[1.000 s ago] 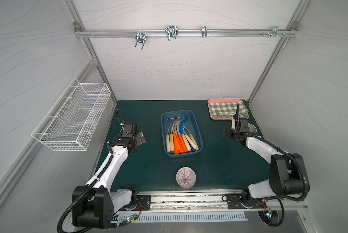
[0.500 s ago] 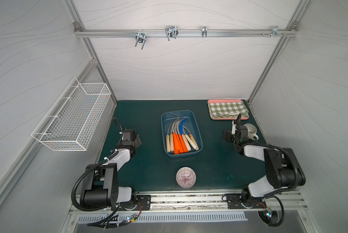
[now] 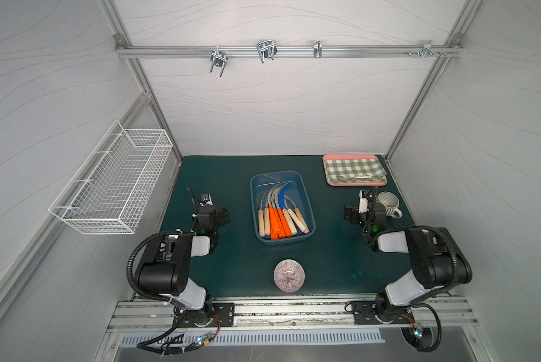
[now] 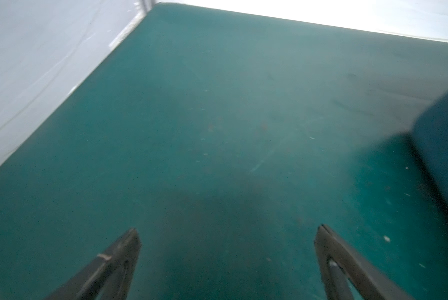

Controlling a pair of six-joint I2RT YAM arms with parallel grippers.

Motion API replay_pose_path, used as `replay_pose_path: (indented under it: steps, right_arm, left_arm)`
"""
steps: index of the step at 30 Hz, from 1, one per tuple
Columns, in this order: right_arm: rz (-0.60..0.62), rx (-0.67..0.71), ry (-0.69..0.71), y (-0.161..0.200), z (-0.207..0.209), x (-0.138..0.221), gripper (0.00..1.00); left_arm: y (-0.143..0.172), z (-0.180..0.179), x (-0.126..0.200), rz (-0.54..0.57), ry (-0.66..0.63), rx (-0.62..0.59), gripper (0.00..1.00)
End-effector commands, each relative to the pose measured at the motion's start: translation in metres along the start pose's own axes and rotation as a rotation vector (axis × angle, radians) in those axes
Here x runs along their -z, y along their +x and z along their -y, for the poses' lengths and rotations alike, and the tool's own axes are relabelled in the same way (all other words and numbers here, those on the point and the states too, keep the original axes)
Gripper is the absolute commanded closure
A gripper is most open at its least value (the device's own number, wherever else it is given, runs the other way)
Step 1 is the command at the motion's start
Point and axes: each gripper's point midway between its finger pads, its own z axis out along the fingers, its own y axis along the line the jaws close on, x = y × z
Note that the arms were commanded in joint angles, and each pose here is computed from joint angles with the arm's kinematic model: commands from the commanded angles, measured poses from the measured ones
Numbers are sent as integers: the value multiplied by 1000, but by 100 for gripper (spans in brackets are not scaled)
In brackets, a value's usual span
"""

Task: Put small sickles into storage boxes
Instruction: Reset both arms

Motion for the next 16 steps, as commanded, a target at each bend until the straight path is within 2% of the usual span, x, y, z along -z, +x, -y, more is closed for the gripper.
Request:
replay_pose_path:
  steps: [1, 16]
  right_arm:
    - [43, 22, -14, -12, -1, -1, 1]
    - [45, 23, -12, -12, -1, -1, 1]
  left_arm:
    - [-33, 6, 1, 114, 32, -19, 1]
    - [-32, 7, 0, 109, 40, -18, 1]
